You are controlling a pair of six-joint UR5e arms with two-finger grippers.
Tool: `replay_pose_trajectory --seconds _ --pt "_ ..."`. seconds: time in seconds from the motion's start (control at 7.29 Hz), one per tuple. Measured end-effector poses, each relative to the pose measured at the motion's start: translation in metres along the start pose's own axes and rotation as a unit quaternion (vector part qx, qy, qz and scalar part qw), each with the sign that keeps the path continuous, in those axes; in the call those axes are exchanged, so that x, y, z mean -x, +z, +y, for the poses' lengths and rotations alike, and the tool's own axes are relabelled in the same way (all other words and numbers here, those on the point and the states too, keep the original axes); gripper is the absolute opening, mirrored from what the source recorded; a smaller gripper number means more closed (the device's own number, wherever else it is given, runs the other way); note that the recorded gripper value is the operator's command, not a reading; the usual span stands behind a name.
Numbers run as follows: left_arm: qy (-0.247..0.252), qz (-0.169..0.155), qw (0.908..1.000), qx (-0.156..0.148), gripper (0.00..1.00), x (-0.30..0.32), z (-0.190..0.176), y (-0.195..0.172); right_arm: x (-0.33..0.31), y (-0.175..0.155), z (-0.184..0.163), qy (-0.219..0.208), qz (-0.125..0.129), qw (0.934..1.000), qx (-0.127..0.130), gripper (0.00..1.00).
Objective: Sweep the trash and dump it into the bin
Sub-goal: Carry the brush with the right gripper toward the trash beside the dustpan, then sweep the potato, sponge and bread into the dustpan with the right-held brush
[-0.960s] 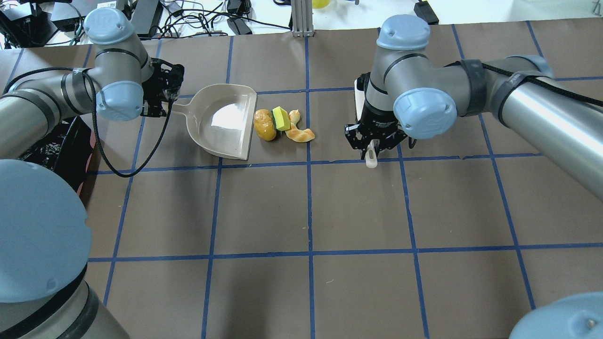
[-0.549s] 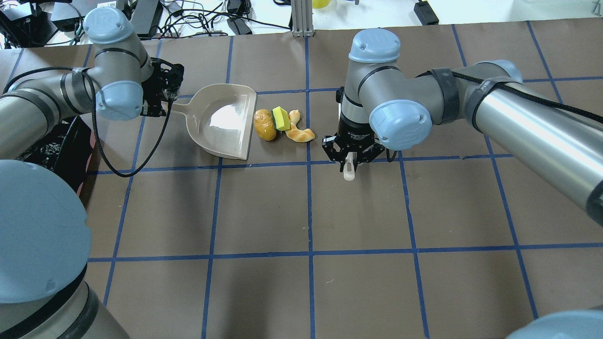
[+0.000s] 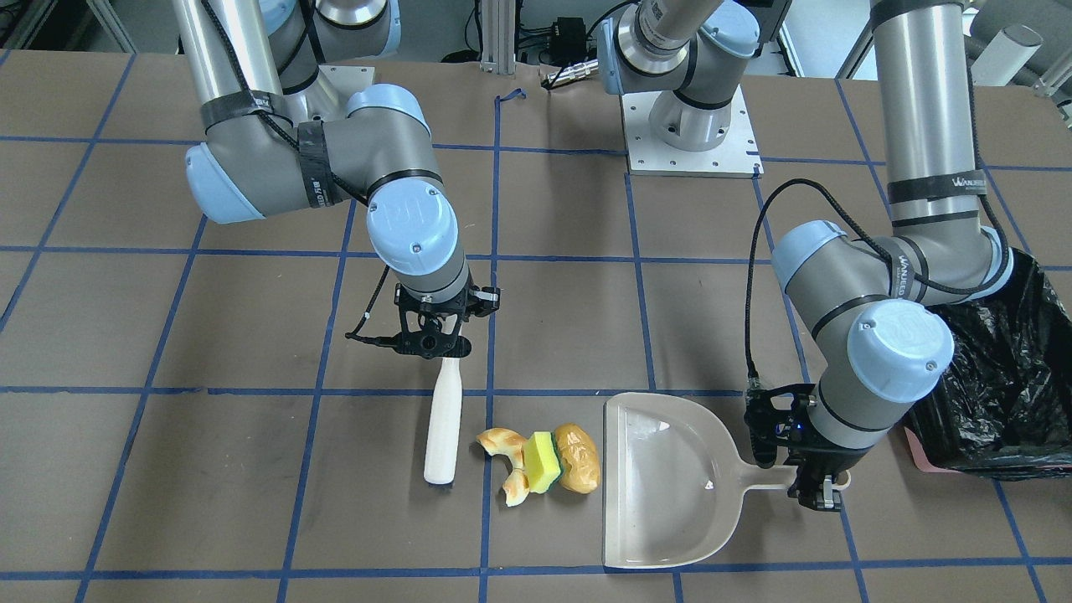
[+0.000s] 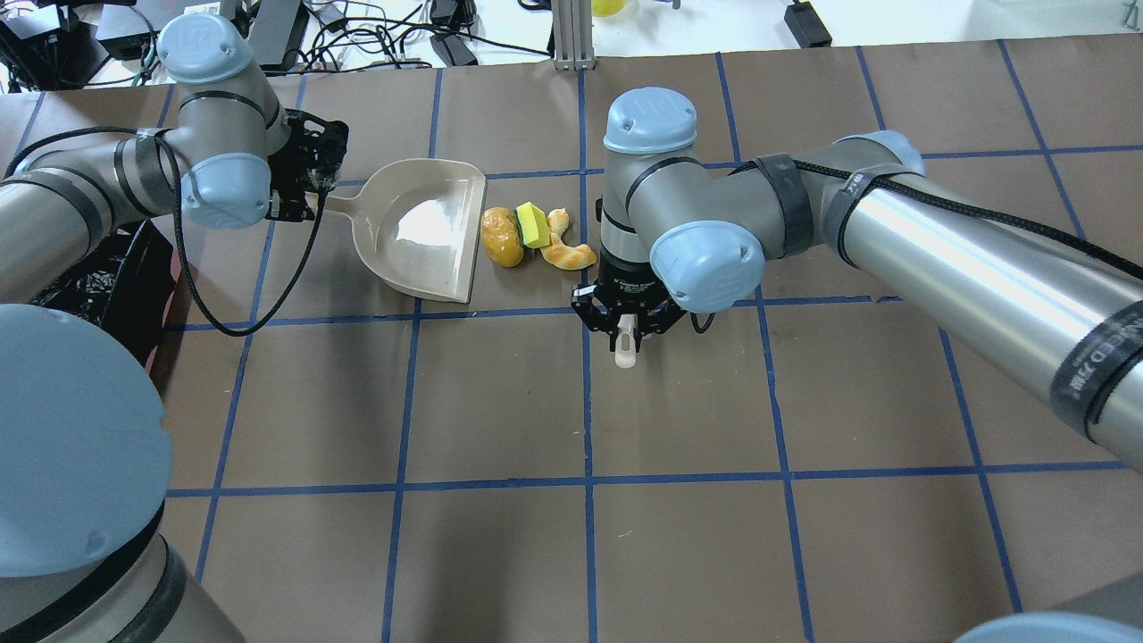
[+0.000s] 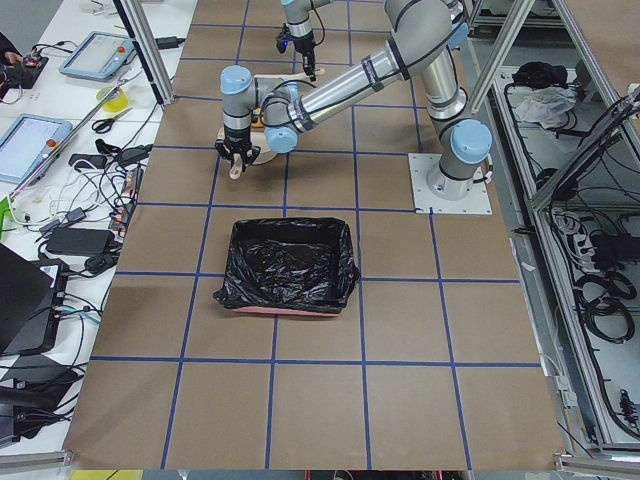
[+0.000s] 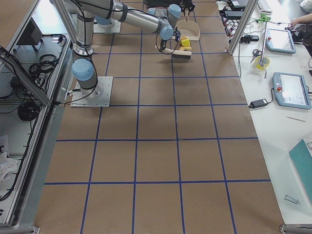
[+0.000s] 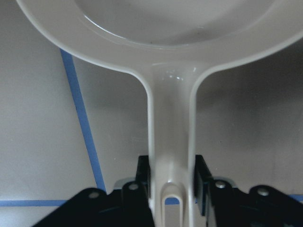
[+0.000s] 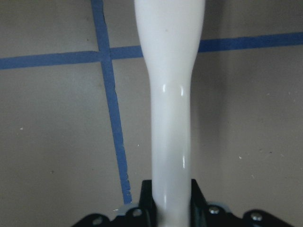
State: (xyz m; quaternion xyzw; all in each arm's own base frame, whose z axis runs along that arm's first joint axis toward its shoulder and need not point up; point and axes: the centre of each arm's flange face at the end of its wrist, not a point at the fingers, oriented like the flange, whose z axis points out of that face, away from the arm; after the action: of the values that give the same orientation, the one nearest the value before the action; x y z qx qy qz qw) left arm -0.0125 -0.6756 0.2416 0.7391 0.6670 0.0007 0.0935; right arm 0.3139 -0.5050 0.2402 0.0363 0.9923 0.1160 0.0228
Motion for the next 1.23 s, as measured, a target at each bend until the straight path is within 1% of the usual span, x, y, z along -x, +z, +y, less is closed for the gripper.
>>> replay_pose_trajectory --seconds 0.27,0.41,0.82,1.23 --pt "-0.001 0.0 1.0 0.0 0.0 0.0 0.0 0.0 0.013 0.006 0.006 0.008 -0.002 1.0 0.002 0.0" --pt "-0.001 0.0 1.0 0.001 0.0 0.0 0.0 -0.001 0.023 0.011 0.009 0.013 -0.005 0.9999 -0.002 0.0" --pt "0.0 0.001 1.0 0.004 0.0 0.0 0.0 -0.001 0.072 0.018 0.007 0.039 -0.036 0.9984 -0.019 0.0" --pt "0.004 0.001 1.0 0.007 0.0 0.001 -0.006 -0.002 0.144 0.019 -0.006 0.067 -0.052 0.9959 -0.032 0.0"
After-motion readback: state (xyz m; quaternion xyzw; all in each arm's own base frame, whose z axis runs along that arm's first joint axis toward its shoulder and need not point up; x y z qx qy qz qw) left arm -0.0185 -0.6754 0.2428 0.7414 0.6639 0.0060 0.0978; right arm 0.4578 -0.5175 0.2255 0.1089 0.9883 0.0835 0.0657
